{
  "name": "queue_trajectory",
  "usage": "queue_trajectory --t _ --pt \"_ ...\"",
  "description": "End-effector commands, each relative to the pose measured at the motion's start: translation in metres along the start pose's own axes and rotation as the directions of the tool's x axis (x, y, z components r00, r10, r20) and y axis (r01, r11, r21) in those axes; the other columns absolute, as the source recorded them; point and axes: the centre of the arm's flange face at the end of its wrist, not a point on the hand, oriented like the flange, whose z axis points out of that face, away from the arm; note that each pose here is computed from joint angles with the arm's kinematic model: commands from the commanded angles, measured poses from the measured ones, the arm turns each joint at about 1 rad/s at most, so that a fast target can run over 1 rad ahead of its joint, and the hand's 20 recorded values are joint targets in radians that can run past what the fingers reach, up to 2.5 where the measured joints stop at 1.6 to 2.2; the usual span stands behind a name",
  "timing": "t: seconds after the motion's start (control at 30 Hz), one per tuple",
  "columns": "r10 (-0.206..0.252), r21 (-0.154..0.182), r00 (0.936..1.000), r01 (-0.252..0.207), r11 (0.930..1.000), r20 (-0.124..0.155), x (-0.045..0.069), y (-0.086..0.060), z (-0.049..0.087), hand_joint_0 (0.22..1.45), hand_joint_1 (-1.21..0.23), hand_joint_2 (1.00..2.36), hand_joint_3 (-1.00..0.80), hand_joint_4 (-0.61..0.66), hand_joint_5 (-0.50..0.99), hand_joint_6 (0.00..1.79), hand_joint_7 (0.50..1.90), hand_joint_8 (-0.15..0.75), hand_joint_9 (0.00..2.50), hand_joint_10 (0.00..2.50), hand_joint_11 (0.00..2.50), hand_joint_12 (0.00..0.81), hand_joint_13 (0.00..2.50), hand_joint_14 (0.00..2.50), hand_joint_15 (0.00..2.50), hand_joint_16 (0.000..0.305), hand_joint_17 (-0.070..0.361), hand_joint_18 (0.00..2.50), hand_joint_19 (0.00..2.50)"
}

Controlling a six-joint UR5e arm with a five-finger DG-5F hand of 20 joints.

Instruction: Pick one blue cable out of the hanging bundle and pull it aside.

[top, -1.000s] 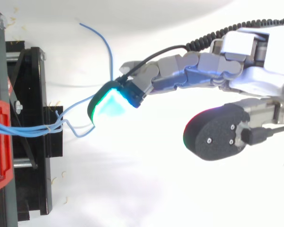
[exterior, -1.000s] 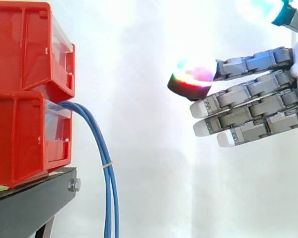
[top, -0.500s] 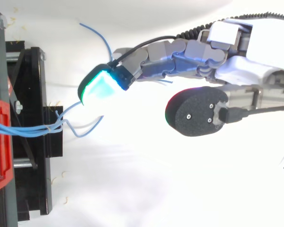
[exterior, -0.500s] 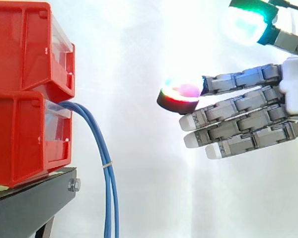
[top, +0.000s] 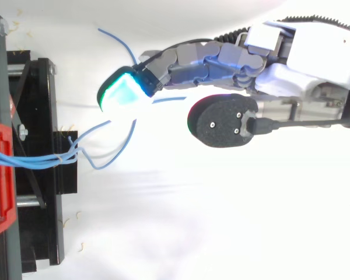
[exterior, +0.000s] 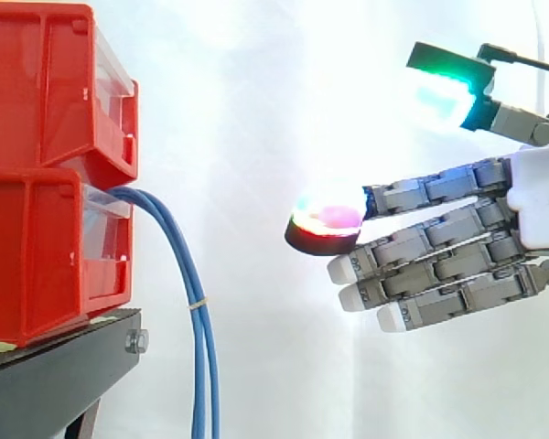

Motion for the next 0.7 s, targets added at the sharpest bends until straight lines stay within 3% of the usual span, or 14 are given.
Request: queue_trajectory --t 0.0,0.2,0.33,0.47,0.5,0.6,0.67 --pt "0.001 -0.005 1.0000 -0.001 1.0000 0.004 0.001 0.001 0.001 0.47 -0.42 1.00 -0.49 0.23 -0.23 0.50 0.57 0.245 0.38 0.00 0.00 0.396 0.07 0.00 0.12 0.062 0.139 0.00 0.28" --pt "0.009 -0.027 0.9999 -0.009 0.9996 0.005 0.002 0.002 0.003 0.47 -0.42 1.00 -0.49 0.23 -0.23 0.50 0.57 0.247 0.39 0.00 0.00 0.396 0.08 0.00 0.13 0.061 0.138 0.00 0.28" --pt "-0.017 -0.027 0.9998 0.017 0.9995 0.012 0.001 0.002 0.003 0.47 -0.42 1.00 -0.49 0.23 -0.23 0.50 0.57 0.245 0.39 0.00 0.00 0.396 0.08 0.00 0.12 0.061 0.137 0.00 0.28" --pt "-0.052 -0.017 0.9986 0.053 0.9985 0.012 0.003 -0.008 0.005 0.47 -0.42 1.00 -0.48 0.23 -0.23 0.50 0.57 0.248 0.40 0.00 0.00 0.397 0.09 0.00 0.13 0.061 0.138 0.00 0.29" --pt "-0.061 -0.005 0.9980 0.061 0.9981 0.019 0.005 -0.019 0.007 0.47 -0.42 1.00 -0.48 0.23 -0.23 0.50 0.57 0.248 0.40 0.00 0.00 0.396 0.09 0.00 0.13 0.061 0.138 0.00 0.29" --pt "-0.061 -0.004 0.9975 0.061 0.9981 0.037 0.005 -0.029 0.010 0.47 -0.42 1.00 -0.48 0.23 -0.23 0.50 0.57 0.248 0.40 0.00 0.00 0.397 0.09 0.00 0.12 0.061 0.138 0.00 0.29" --pt "-0.061 -0.005 0.9970 0.061 0.9981 0.048 0.006 -0.028 0.013 0.47 -0.42 1.00 -0.48 0.23 -0.23 0.50 0.57 0.249 0.41 0.00 0.00 0.398 0.10 0.00 0.12 0.062 0.139 0.00 0.30"
